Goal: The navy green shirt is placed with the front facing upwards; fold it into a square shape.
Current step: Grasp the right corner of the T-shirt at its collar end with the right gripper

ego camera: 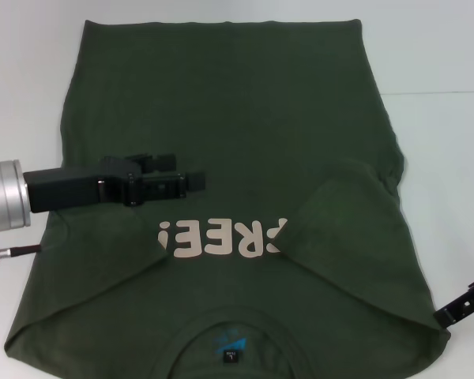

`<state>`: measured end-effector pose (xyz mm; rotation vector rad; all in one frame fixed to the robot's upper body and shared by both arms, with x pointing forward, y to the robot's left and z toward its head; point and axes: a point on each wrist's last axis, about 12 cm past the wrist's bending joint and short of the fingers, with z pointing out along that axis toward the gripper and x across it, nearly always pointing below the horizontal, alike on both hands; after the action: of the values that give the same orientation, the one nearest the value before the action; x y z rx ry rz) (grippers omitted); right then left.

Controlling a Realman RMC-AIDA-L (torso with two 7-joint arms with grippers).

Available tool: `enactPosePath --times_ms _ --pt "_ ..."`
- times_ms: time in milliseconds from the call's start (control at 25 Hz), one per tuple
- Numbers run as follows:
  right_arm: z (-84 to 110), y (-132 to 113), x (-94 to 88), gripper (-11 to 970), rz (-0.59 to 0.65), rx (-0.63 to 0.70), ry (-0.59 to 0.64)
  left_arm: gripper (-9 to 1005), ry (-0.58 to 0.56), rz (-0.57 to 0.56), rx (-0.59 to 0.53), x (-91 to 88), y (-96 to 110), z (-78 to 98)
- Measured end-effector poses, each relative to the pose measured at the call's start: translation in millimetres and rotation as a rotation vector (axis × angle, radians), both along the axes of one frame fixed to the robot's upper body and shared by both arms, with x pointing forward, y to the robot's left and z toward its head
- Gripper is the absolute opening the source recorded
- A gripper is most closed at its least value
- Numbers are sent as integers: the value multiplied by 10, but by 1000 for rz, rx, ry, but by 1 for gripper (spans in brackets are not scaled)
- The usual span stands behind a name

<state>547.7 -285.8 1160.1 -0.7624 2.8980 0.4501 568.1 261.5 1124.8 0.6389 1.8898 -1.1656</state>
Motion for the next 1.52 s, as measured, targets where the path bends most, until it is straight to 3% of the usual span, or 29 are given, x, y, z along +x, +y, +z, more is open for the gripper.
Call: enactPosePath --times_ms 520,880,1200,1440,1520 --pt "-267 179 66 785 24 -18 72 951 4 4 2 -5 -8 -30" --pt "-310 231 62 713 42 -35 79 950 10 14 -2 -7 6 -35" --pt "-398 258 71 523 37 -35 100 950 13 15 -6 -15 0 -43" --pt "-421 264 60 526 36 -38 99 949 10 20 -12 -12 5 -36" --pt "-422 262 60 450 34 -39 99 949 9 22 -14 -10 7 -35"
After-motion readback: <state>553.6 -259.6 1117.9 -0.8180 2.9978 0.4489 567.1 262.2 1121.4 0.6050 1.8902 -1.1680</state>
